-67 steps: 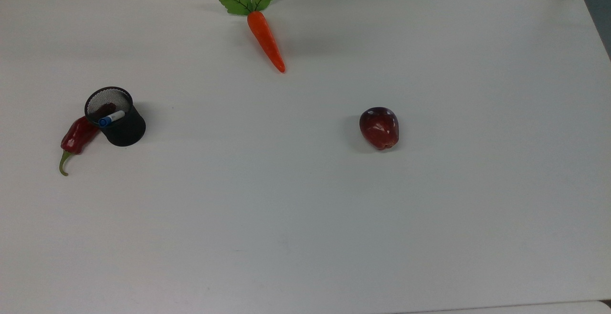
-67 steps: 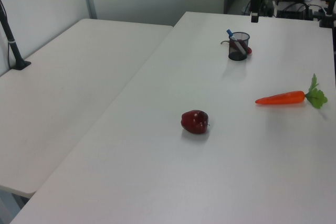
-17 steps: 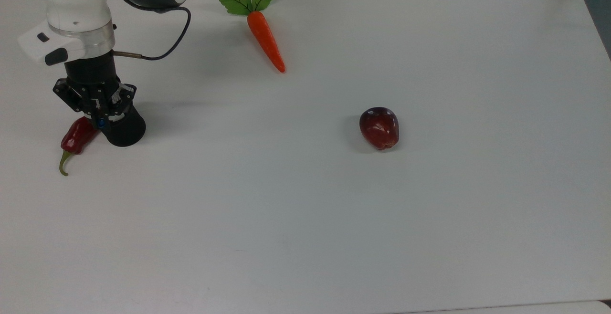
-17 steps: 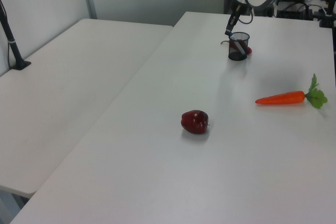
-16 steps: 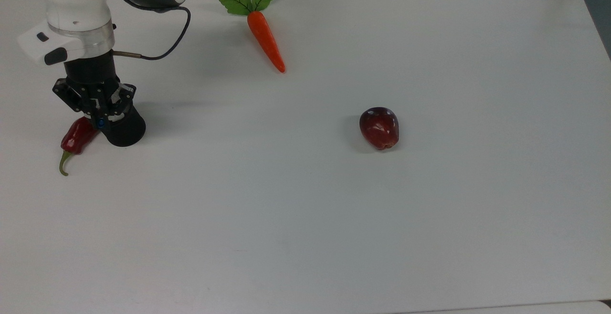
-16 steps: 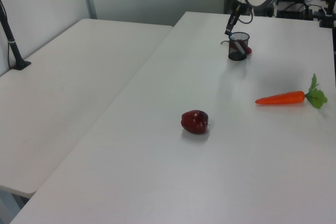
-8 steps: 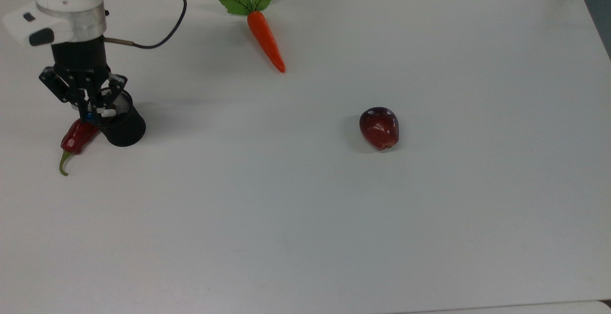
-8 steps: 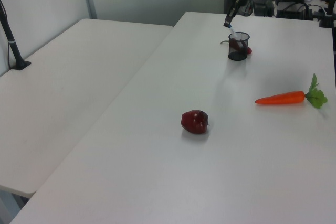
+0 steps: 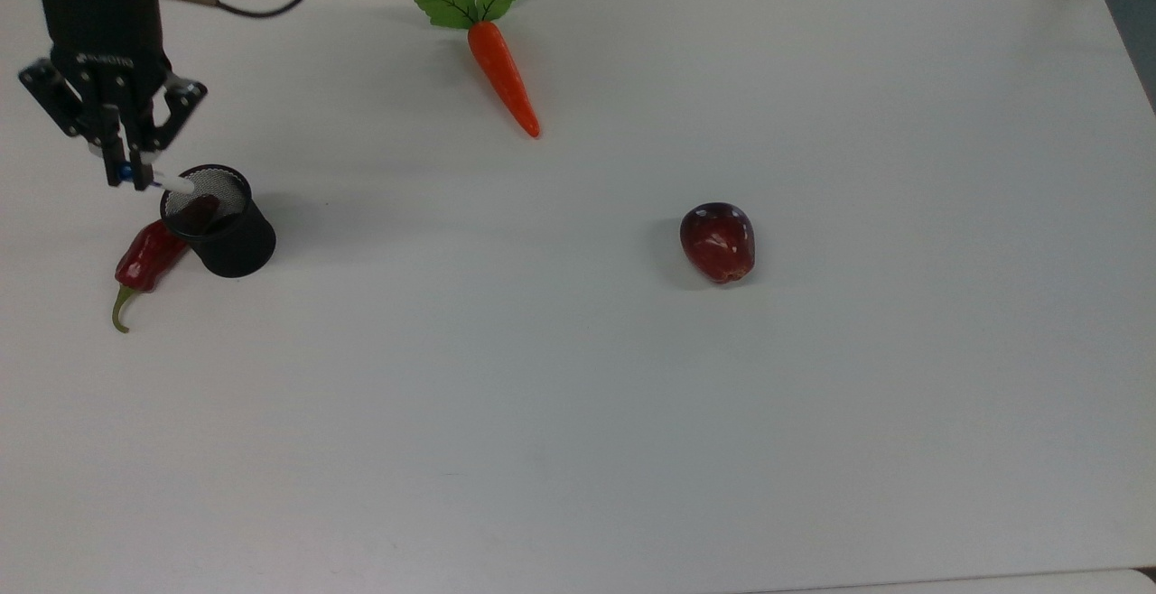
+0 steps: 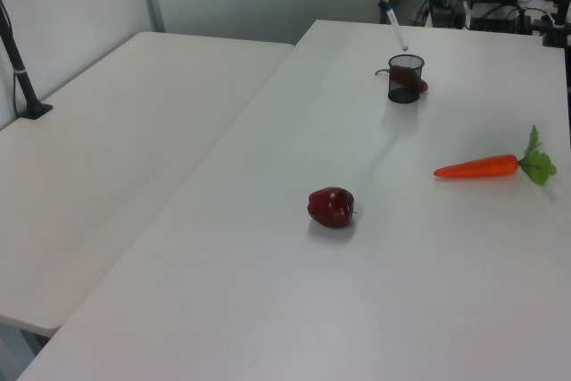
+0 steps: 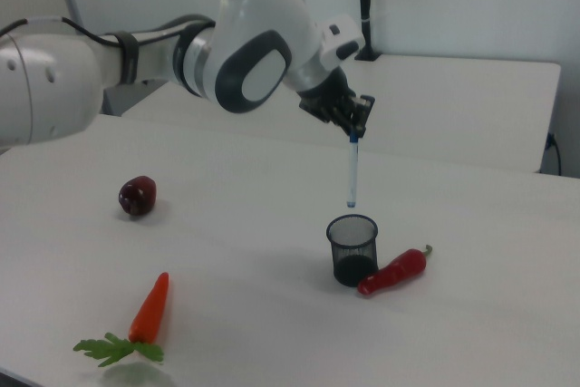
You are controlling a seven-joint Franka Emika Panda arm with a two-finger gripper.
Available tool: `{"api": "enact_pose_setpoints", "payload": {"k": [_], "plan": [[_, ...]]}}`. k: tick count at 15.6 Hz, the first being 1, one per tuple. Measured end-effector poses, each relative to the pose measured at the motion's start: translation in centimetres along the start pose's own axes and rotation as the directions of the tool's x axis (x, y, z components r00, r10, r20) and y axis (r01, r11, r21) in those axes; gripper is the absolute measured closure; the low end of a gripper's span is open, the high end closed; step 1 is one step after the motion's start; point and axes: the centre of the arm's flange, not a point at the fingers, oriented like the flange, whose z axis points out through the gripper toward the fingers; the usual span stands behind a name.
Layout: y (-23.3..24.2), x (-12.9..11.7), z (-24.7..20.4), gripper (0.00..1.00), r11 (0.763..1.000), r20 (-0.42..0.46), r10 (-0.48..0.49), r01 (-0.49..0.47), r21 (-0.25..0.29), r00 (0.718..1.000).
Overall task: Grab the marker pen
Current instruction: 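Lift the marker straight up out of the pen cup, then carry the marker toward the red apple and lower it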
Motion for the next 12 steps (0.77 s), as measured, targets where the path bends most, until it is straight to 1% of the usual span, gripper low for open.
{"api": "enact_pose_setpoints", "payload": {"k": [3,6,8,10,12], "plan": [[-0.8,1.3,-2.5,0.83,0.999,-0.032,0.046,-0.046,0.017,0.998],[-4.4,2.1,-2.6,0.83,0.995,-0.024,0.090,-0.089,0.052,0.996],[-7.9,2.3,-2.1,0.83,0.991,0.015,0.101,-0.101,0.084,0.995],[-11.5,2.0,-1.4,0.83,0.989,0.083,0.087,-0.097,0.116,0.993],[-15.1,1.4,-0.7,0.83,0.986,0.164,0.066,-0.090,0.142,0.984]]}}
